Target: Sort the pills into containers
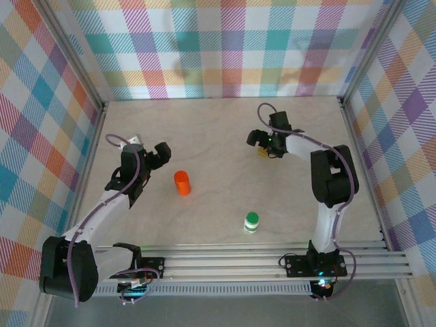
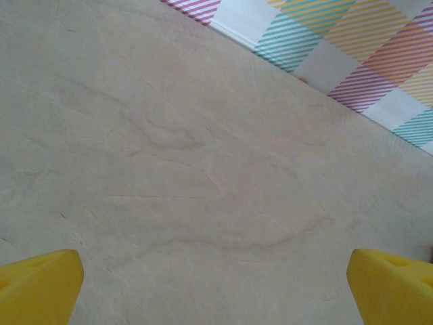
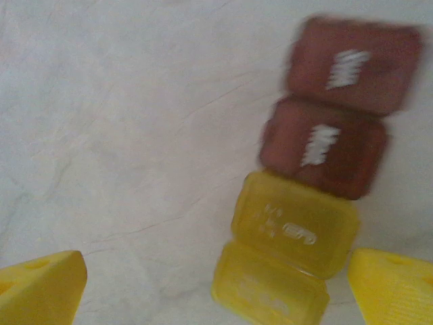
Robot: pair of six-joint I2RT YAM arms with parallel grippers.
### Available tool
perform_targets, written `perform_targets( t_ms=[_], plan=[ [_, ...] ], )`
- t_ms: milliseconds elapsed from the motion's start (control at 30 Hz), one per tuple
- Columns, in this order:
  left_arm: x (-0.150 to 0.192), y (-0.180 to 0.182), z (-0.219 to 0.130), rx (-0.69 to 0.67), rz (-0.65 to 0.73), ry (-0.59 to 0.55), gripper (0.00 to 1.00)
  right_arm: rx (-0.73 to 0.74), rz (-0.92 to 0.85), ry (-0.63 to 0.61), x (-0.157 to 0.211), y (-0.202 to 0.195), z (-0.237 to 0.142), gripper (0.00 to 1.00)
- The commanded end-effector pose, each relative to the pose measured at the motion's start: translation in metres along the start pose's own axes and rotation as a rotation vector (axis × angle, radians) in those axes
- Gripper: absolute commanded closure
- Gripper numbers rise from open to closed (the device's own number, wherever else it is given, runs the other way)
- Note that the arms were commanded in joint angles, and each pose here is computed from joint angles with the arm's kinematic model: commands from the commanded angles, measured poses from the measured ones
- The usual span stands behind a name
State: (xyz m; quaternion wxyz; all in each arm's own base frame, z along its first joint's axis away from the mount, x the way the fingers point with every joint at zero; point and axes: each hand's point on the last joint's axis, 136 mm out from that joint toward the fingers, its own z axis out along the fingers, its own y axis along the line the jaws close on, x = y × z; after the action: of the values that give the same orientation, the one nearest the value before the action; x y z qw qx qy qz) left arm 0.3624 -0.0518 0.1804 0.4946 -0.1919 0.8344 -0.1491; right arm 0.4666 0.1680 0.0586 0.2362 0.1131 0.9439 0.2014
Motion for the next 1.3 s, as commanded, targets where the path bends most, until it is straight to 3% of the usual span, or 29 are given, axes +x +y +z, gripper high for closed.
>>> perform_targets(
  t_ms=[0,67,167,267,500,767,967,1267],
  plan=[
    [-0.011,-0.005,-0.012,0.003,-0.009,-0.029,0.00,-0.108,-0.002,0.033,0.007,0.040,-0.002,0.00],
    [-0.014,-0.001,-0.018,-0.015,-0.006,-0.043,0.00,-0.175,-0.045,0.017,0.008,0.060,-0.011,0.00],
    [-0.015,0.005,-0.023,-0.046,0.001,-0.056,0.00,-0.151,-0.091,-0.020,0.002,0.063,-0.024,0.01],
    [-0.014,0.008,-0.026,-0.055,0.002,-0.052,0.00,0.022,-0.135,-0.079,-0.013,0.033,-0.034,0.01],
    [-0.005,-0.004,-0.021,0.020,0.002,-0.020,0.00,0.137,-0.098,-0.115,-0.047,-0.027,-0.051,0.08],
    [0.000,-0.030,-0.009,0.118,0.058,0.030,0.00,0.043,-0.139,-0.041,-0.071,-0.050,-0.033,0.22],
    [0.002,-0.044,-0.001,0.147,0.085,0.047,0.00,-0.032,-0.176,0.044,-0.063,-0.047,-0.009,0.36],
    [0.008,-0.055,0.006,0.151,0.120,0.073,0.00,-0.060,-0.173,0.117,-0.051,-0.048,-0.001,0.40]
  ],
)
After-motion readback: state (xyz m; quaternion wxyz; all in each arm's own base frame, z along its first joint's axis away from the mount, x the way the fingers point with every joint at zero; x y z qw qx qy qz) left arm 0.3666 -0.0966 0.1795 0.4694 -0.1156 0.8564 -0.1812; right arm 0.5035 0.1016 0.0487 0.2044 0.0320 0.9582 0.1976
